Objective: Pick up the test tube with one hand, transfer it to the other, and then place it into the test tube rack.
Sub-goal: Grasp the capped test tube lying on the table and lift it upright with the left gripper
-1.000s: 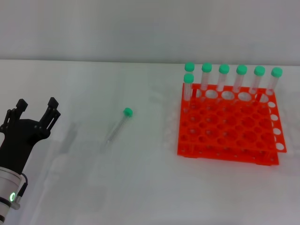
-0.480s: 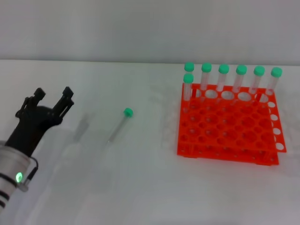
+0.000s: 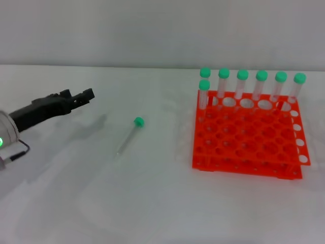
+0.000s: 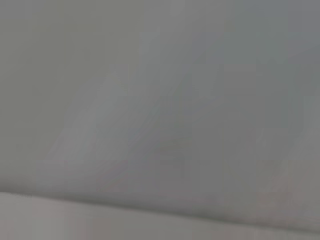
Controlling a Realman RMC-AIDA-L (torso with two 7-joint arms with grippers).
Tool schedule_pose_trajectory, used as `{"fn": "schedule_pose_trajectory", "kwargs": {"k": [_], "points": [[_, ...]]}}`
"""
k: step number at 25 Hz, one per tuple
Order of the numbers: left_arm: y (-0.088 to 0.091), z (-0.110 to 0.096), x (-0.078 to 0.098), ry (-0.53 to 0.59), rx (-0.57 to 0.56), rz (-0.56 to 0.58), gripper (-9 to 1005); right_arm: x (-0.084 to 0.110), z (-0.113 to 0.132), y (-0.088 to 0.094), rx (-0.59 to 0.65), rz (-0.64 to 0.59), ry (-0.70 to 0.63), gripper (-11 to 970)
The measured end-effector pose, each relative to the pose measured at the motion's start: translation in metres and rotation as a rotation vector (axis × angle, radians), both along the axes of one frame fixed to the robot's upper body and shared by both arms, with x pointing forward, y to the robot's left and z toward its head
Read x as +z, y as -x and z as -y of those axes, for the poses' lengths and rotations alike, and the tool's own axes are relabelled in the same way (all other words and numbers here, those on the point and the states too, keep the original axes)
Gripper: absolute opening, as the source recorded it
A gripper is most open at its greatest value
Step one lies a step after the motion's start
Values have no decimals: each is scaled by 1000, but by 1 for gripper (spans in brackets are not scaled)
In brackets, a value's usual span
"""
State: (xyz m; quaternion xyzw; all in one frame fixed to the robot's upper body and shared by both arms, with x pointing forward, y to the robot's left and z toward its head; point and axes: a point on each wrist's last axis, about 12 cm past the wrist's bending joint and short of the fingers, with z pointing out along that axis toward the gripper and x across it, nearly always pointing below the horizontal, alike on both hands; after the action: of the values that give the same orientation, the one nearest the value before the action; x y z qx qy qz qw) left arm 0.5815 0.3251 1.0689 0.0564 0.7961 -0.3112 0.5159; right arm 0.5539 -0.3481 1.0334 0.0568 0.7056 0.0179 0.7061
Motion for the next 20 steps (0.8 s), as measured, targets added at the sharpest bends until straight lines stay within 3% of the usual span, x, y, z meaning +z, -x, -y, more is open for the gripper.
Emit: {"fn": "schedule_pose_trajectory", "kwargs": {"k": [5,10,16,20], "points": [[-15,-7,32,-80,-64,-50,809,-2,2,3,-5,-3,0,825],[-27,0,55,-177,-166,-124,804,-2,1,4,-5,-2,-1,825],[-43,12,68,-233,-187,-301,739,0,-1,1,2,4,-2,825],[-54,26,75,-349,-175,-422,676,0,-2,0,1,5,-5,824]]}}
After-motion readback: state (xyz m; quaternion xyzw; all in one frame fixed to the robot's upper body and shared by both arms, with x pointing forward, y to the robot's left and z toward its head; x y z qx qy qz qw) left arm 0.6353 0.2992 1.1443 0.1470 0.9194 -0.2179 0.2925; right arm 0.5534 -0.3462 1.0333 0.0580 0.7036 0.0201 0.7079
